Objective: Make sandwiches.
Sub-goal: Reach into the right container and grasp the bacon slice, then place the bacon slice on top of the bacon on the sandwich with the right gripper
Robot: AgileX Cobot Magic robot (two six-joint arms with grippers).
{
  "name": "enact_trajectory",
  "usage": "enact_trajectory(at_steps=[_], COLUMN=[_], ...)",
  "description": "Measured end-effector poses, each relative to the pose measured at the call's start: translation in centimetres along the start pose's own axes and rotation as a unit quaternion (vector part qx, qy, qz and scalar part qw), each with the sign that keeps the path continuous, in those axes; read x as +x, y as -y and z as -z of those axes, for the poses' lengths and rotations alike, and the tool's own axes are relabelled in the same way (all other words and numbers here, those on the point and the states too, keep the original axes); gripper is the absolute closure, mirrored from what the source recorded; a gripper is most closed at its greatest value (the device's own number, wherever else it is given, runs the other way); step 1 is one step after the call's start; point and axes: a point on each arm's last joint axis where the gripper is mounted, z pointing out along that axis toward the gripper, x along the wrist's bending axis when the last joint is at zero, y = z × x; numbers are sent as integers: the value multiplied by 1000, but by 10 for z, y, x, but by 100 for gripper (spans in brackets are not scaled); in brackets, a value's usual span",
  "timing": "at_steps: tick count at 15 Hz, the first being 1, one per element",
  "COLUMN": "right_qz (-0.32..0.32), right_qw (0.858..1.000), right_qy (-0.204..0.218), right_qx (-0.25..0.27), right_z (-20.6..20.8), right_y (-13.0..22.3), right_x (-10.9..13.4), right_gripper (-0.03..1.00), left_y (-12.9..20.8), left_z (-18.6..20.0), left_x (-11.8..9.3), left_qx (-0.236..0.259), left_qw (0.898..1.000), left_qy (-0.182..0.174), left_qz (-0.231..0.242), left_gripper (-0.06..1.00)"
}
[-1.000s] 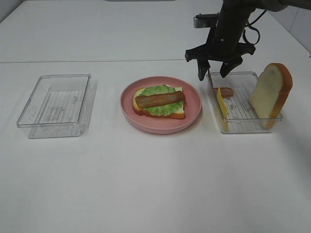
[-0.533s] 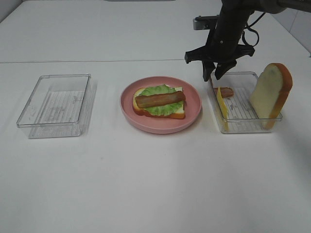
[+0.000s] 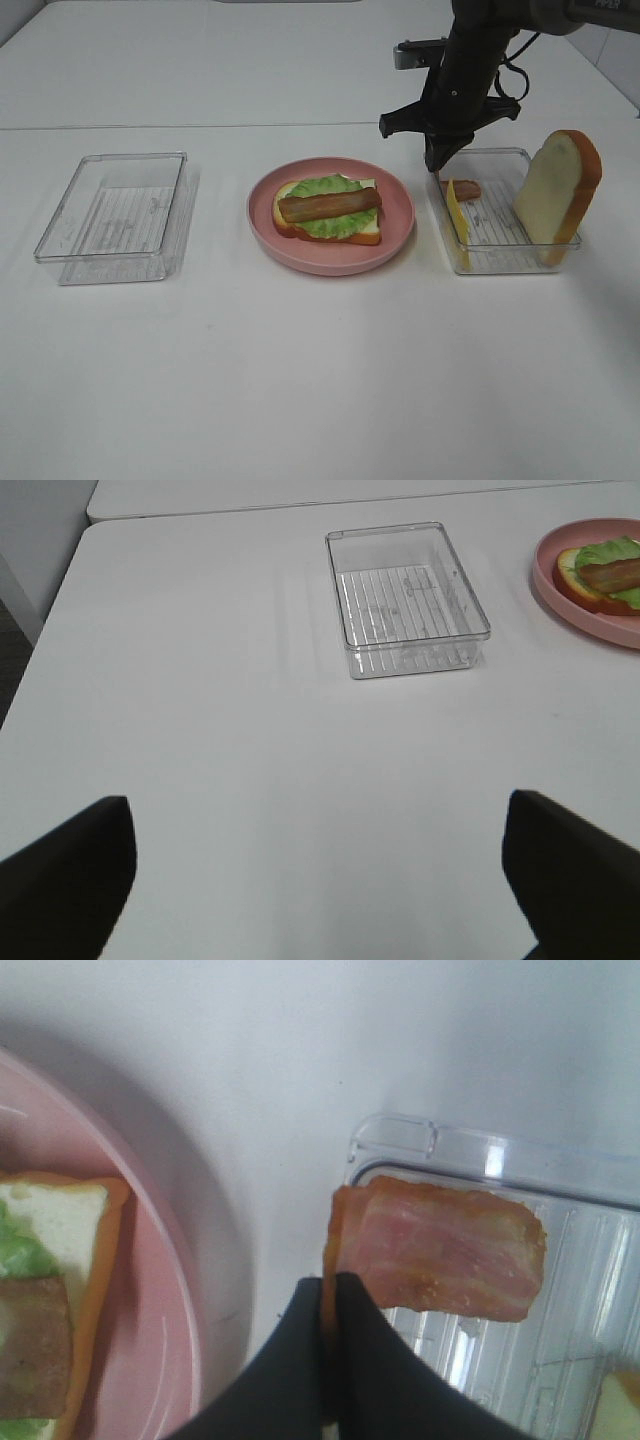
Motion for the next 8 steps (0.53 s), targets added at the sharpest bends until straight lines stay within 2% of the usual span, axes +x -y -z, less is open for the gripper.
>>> enact_trajectory(at_steps=[4, 8], right_qz=[8, 16], right_qw=[1000, 999], right_qy=[0, 9], right_qx=[-3, -37], right_z=[3, 41], right_y=[-1, -10], right_x=[0, -4], right_gripper=[95, 95], left_y=[0, 0], left_z=[0, 0], left_x=[0, 0], left_qx=[0, 0], left_qw=[1000, 1000], left_qy=[0, 0], left_qz=[0, 0], left_gripper=[4, 4])
